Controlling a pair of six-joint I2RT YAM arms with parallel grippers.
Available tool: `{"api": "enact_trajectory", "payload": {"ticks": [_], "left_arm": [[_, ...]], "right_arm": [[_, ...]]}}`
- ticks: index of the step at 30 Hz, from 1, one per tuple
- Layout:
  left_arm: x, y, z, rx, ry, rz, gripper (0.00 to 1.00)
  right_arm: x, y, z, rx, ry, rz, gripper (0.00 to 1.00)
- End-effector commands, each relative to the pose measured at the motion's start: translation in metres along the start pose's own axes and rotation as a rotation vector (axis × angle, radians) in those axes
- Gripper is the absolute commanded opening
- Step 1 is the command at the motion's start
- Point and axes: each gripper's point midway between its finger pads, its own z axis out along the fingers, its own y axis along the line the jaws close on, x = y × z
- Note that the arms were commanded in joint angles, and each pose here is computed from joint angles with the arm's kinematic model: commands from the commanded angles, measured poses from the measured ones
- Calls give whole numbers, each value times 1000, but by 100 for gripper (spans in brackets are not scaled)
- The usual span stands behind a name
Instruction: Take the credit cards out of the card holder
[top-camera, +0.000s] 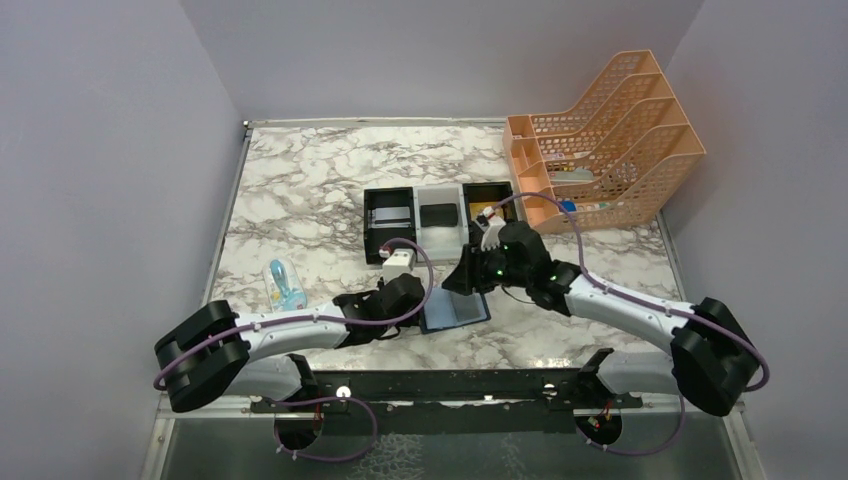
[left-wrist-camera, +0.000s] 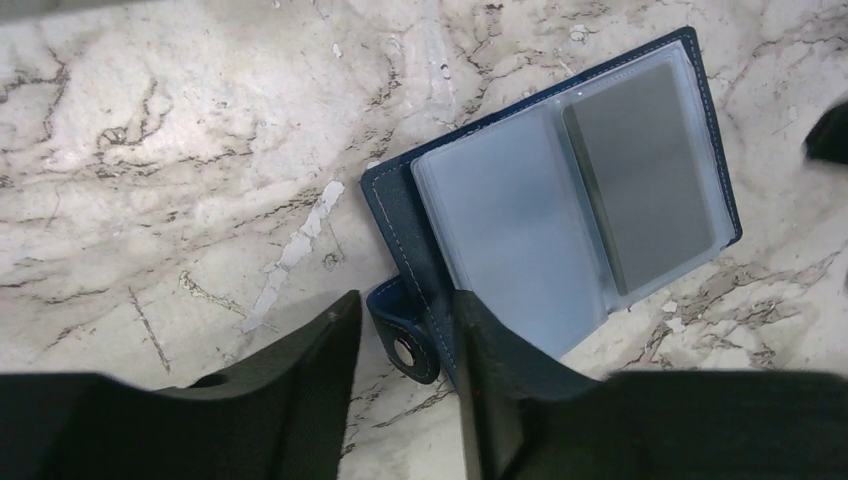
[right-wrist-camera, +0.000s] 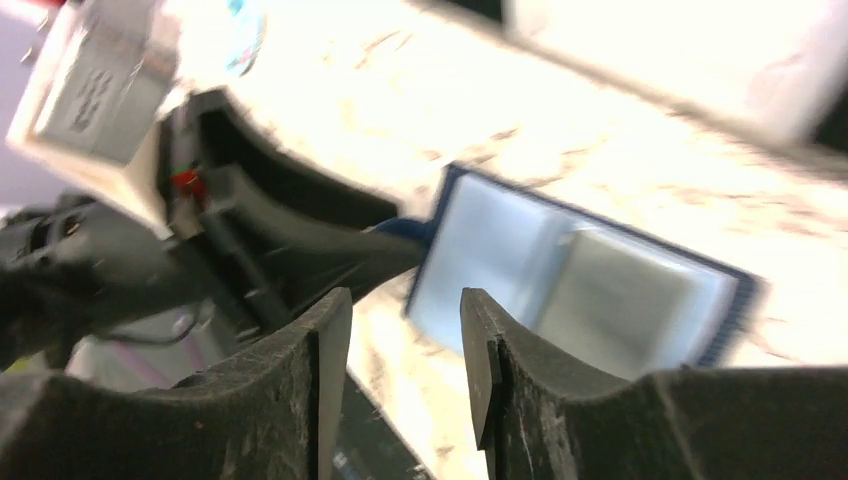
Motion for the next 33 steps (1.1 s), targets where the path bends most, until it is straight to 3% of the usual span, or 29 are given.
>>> {"api": "enact_trajectory", "payload": {"ticks": [1, 8, 12, 20, 33], "left_arm": [[-5, -9, -9, 50, -15, -35, 49], [-19, -18, -23, 114, -68, -80, 67], [-18, -22, -19, 125, -60, -53, 70], [-5, -20, 2, 51, 10, 0, 66], [6, -10, 8, -4, 45, 36, 50]], "right_arm": [[-6, -79, -29, 441, -69, -61, 47], [18, -87, -24, 424, 10, -53, 47], [25, -87, -18, 405, 32, -42, 47], [33, -87, -12, 380, 71, -37, 46], [46, -86, -6, 337, 118, -36, 42]]}}
